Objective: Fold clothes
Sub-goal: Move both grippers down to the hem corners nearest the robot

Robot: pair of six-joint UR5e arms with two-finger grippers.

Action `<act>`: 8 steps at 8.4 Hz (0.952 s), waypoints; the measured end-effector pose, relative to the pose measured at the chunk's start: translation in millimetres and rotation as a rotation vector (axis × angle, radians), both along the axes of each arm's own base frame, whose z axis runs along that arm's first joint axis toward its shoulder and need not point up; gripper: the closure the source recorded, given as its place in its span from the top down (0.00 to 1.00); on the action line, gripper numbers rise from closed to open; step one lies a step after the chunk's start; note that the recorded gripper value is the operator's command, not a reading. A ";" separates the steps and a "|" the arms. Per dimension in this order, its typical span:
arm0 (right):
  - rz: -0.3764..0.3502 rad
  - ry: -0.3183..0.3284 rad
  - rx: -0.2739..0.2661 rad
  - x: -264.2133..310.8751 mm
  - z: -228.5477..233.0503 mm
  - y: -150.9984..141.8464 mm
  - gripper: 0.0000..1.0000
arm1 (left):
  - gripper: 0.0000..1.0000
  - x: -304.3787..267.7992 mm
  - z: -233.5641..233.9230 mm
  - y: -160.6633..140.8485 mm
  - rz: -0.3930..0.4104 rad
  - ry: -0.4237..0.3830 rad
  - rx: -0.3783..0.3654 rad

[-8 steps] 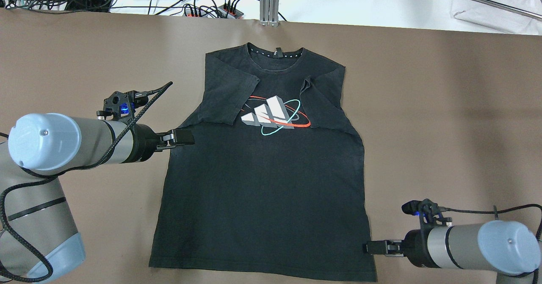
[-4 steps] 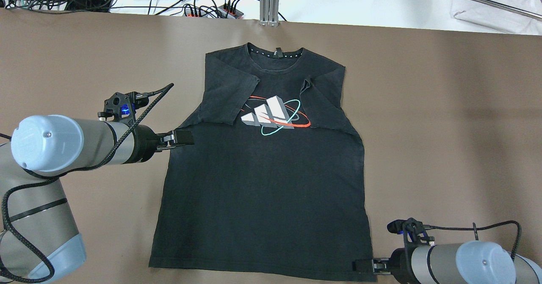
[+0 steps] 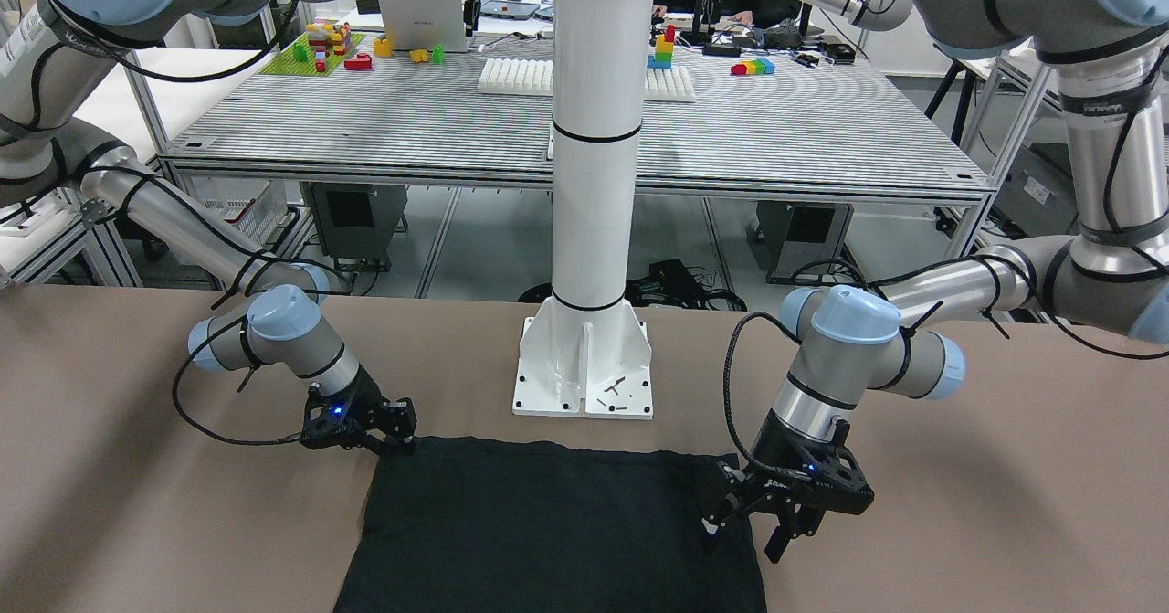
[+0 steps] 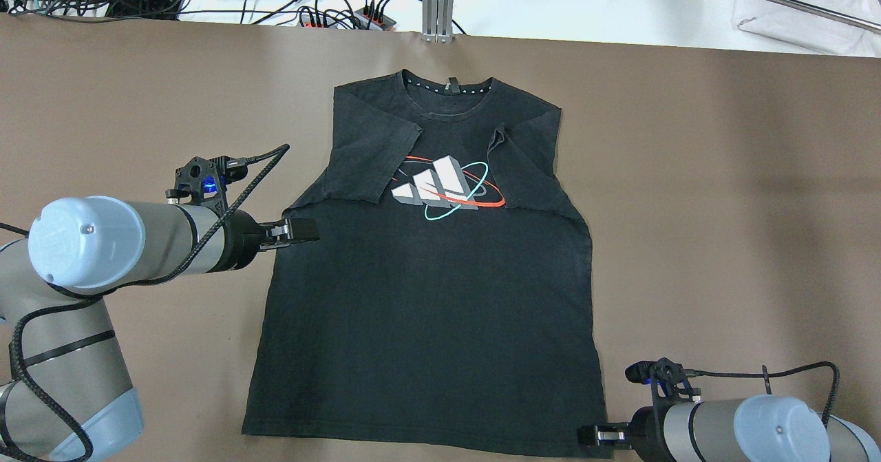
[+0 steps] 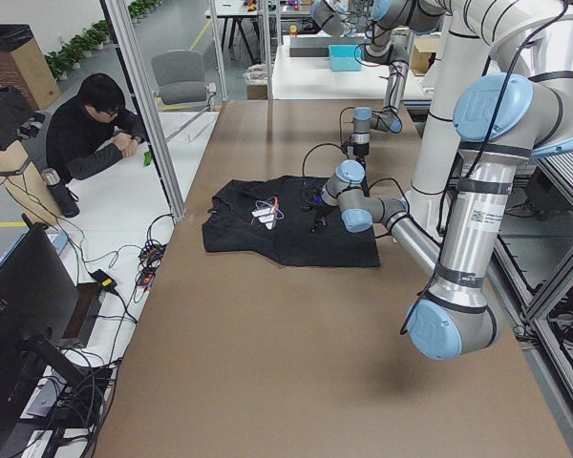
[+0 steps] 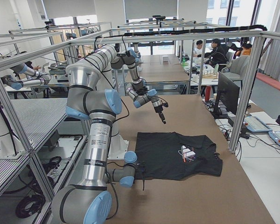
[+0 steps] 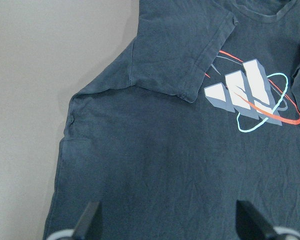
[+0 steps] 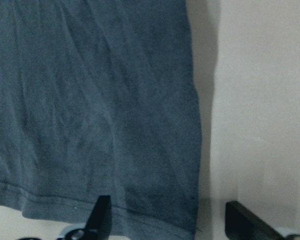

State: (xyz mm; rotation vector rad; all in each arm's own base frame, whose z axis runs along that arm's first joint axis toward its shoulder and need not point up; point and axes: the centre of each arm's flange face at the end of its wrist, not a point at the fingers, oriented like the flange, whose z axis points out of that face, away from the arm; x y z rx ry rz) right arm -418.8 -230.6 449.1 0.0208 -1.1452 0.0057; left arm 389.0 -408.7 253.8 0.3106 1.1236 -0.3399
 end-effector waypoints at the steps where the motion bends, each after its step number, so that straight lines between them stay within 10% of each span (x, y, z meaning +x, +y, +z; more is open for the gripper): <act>1: 0.002 -0.003 0.002 -0.7 -2.0 -0.2 0.00 | 0.94 0.2 0.0 -0.1 0.000 0.000 0.000; 8: -0.011 -0.143 0.022 23.3 -39.8 -9.5 0.00 | 0.94 -11.1 14.5 65.3 0.065 0.037 0.040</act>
